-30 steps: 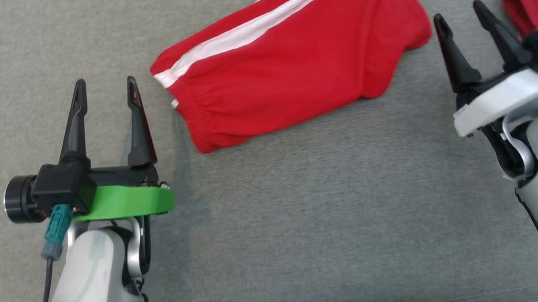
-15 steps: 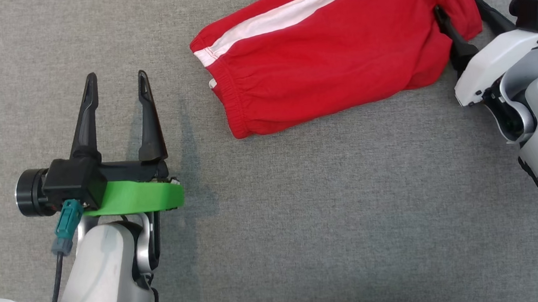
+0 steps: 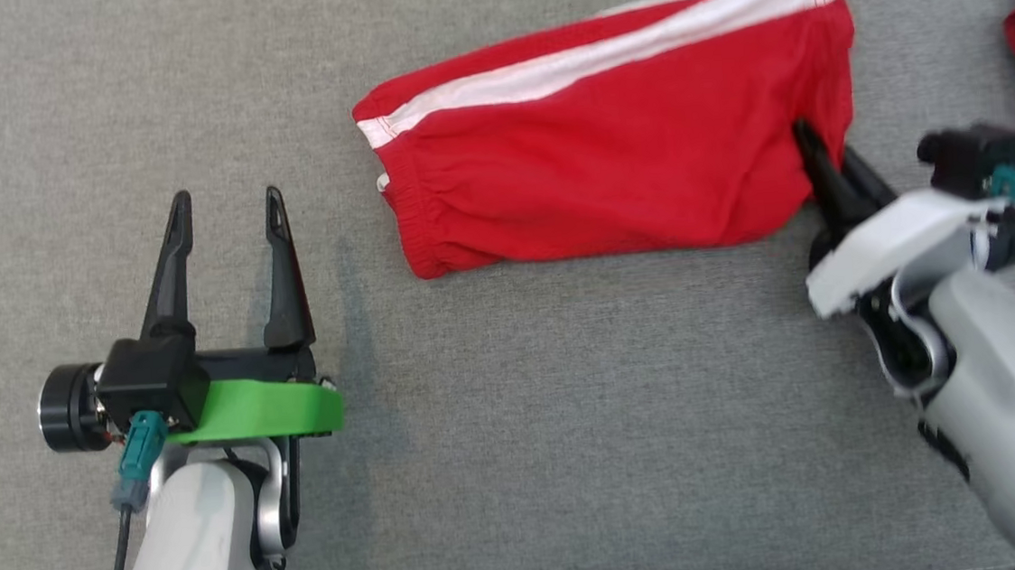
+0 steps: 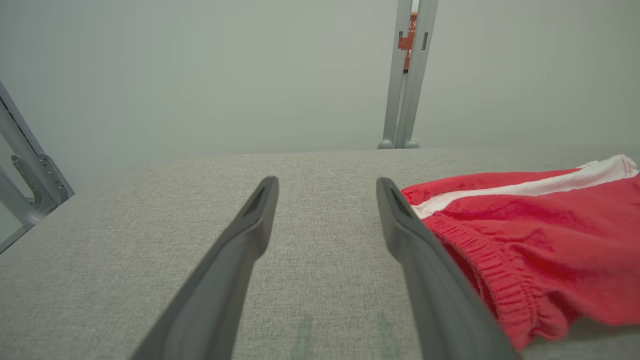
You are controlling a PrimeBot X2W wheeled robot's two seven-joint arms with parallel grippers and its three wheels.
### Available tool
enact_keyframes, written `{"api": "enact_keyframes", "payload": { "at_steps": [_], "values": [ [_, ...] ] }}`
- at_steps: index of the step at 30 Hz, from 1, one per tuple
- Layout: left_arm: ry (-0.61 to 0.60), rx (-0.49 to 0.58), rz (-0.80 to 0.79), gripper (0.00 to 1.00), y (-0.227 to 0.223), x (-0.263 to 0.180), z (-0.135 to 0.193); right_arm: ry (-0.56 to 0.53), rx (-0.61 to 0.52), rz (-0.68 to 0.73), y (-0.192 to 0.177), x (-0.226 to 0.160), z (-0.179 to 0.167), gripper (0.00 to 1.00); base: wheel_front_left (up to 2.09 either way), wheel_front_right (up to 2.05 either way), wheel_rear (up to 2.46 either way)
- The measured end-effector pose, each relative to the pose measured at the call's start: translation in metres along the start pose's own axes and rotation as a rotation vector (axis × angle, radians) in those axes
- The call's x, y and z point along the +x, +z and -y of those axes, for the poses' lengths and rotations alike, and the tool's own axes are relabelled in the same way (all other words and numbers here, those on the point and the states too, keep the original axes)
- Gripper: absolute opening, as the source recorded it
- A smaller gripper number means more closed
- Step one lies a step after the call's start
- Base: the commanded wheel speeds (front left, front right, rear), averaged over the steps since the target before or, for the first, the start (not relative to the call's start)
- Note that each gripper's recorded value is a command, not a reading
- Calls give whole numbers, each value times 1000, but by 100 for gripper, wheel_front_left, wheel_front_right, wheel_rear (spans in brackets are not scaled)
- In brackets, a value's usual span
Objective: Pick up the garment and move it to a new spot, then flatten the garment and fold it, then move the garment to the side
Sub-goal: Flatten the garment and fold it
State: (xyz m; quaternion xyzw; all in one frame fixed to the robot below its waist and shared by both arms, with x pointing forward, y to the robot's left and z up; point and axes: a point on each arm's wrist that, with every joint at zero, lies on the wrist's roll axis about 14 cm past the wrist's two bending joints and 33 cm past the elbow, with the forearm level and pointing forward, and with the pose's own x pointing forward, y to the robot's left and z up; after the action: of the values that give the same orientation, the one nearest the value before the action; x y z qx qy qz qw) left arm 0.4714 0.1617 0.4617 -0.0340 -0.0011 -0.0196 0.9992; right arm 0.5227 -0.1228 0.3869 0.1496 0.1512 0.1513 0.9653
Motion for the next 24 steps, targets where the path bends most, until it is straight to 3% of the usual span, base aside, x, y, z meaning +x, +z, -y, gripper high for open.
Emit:
{"api": "enact_keyframes", "payload": {
  "at_steps": [9,16,21,24],
  "values": [
    [-30,-10,-4,100,7,-22,13,-96,56,24,-7,-66,16,0,0,0,0],
    [-55,-20,15,100,19,-34,22,-86,-15,45,14,-77,12,0,0,0,0],
    [-44,-21,31,100,27,-41,20,43,-56,81,45,-57,-36,0,0,0,0],
    [-30,-17,34,100,30,-47,15,184,-96,84,58,-43,-93,0,0,0,0]
  ]
}}
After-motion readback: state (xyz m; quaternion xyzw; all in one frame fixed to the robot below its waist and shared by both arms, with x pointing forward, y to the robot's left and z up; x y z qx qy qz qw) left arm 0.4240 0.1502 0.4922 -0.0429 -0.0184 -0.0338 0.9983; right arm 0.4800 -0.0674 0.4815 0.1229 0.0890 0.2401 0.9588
